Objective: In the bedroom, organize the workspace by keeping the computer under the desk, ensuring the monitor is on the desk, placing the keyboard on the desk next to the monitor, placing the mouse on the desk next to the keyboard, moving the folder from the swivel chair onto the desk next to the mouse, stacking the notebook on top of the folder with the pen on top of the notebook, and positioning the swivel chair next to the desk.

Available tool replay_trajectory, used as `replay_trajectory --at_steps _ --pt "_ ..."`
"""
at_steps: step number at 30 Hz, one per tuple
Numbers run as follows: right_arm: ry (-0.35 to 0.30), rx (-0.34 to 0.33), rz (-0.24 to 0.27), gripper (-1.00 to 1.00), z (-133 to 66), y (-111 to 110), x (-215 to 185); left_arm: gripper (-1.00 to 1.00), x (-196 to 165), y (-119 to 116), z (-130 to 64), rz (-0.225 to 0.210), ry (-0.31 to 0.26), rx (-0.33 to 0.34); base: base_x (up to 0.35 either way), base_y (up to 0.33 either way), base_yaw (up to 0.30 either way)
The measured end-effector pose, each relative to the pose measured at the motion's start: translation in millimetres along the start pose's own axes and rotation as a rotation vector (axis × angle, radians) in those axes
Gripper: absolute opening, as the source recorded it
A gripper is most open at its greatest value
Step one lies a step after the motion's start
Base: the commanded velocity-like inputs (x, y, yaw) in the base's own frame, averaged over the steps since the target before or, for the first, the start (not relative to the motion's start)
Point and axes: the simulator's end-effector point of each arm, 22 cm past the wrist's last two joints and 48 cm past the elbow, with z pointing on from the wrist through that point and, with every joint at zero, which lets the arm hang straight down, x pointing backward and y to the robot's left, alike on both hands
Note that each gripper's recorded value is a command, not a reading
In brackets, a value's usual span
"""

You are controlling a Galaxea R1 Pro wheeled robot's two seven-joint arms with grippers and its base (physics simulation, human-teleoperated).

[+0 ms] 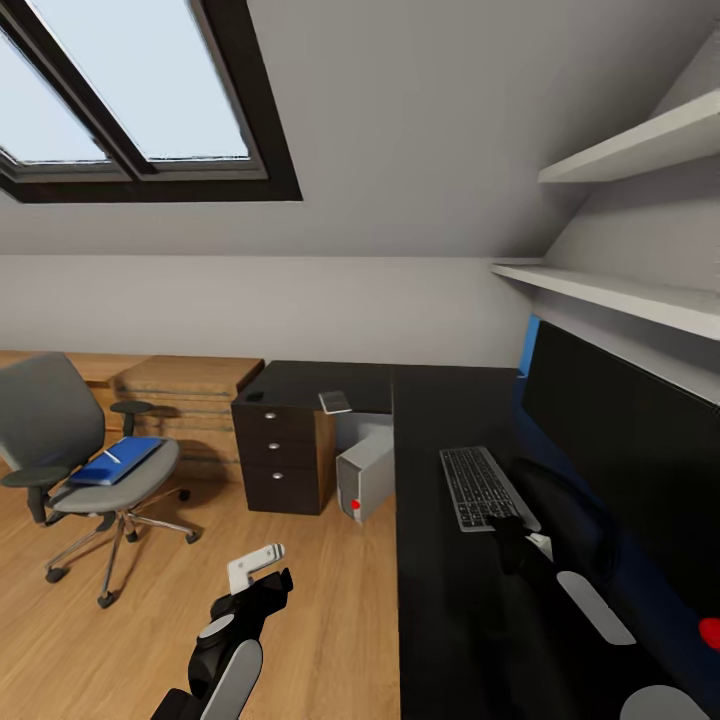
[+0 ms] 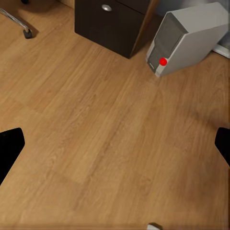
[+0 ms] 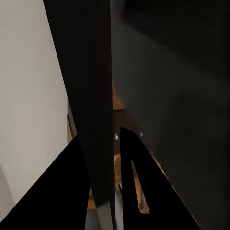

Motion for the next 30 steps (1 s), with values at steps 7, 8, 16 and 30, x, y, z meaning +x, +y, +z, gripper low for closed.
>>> replay_trajectory --at_steps 7,8,16,30 --pt "-0.002 0.011 0.004 -1.00 -0.1 -5.1 -1.2 1.00 0.3 0.6 0.3 0.000 0.001 -0.002 -0.011 -0.118 0.000" --pt "-0.003 0.012 0.004 -1.00 -0.1 -6.0 -1.4 1.00 0.3 0.6 0.3 0.000 0.001 -0.002 -0.043 -0.173 0.000" --pt "-0.004 0.012 0.008 -1.00 0.0 -6.3 -1.1 1.00 0.5 1.3 0.4 0.000 0.003 -0.003 -0.011 -0.048 0.000" --pt "-0.030 0.013 0.007 -1.00 0.7 -6.9 -3.5 1.00 0.2 2.4 0.6 0.000 0.003 -0.006 0.000 -0.001 0.000"
